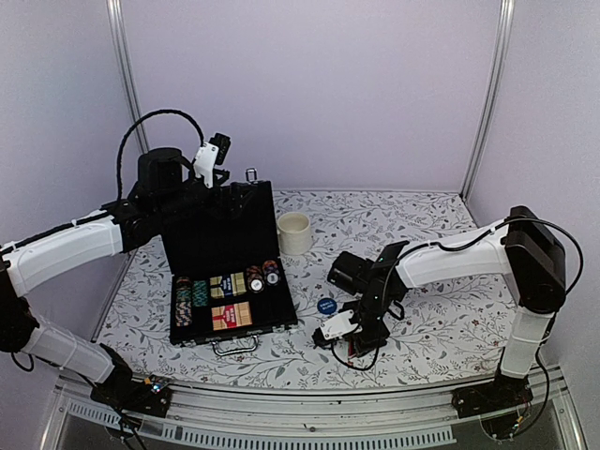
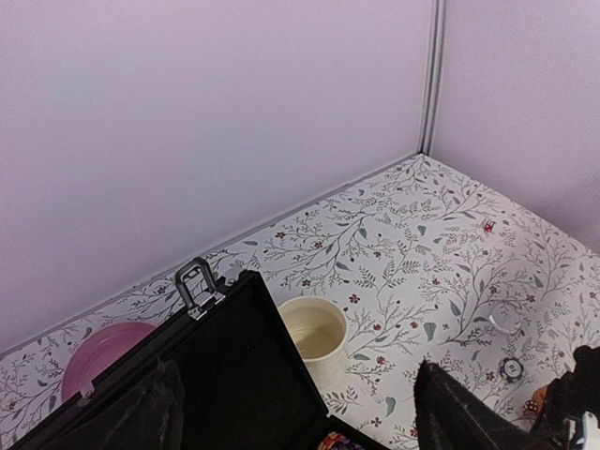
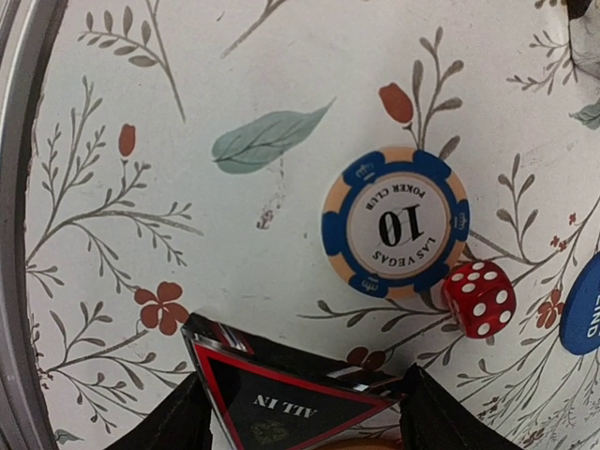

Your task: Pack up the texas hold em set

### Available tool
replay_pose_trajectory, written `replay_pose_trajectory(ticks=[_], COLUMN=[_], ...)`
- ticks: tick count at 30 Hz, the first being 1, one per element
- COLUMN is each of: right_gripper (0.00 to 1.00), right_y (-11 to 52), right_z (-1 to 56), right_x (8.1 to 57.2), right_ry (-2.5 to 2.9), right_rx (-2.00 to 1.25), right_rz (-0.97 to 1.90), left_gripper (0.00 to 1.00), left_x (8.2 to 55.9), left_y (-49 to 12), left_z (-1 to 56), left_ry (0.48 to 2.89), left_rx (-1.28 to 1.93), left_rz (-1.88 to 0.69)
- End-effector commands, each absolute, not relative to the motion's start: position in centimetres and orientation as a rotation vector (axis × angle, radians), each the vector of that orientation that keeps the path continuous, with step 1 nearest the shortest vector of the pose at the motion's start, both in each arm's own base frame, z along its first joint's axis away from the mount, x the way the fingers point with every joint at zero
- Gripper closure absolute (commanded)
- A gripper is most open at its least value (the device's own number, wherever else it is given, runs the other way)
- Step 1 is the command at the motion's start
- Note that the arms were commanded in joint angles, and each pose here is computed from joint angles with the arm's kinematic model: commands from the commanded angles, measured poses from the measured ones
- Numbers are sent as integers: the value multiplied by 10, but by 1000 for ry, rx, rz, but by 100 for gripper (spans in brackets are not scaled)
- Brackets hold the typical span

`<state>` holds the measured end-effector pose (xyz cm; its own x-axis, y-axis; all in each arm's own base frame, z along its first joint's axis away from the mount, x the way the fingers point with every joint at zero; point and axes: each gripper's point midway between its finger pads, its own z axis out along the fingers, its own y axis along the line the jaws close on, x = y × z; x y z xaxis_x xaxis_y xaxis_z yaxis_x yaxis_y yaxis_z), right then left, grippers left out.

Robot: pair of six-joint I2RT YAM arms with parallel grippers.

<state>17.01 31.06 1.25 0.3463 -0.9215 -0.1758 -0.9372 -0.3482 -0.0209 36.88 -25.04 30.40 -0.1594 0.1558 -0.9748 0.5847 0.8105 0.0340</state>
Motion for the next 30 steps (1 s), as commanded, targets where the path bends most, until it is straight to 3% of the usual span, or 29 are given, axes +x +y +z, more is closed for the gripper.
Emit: replay_pose_trajectory(ticks=[1, 10, 17, 25, 30], right_gripper=[38, 43, 45, 46, 45], right_y=[304, 356, 439, 521, 560], right_z=[3, 76, 118, 132, 129], right_x=[169, 187, 232, 276, 279], right_ry=[1750, 1662, 1642, 1631, 1545], right_rx=[-2514, -2377, -2162, -1968, -1911], right_rz=[155, 262, 331, 374, 404], left_gripper=[15, 15, 15, 15, 15], left_x=[370, 375, 381, 380, 378], left_y=[-247, -228, -183, -149, -124], left_z=[303, 316, 345, 368, 381], left_ry=[1721, 1711, 1665, 1614, 1579], left_rx=[584, 505, 337, 237, 166], left_rz=[-400, -356, -315, -289, -245])
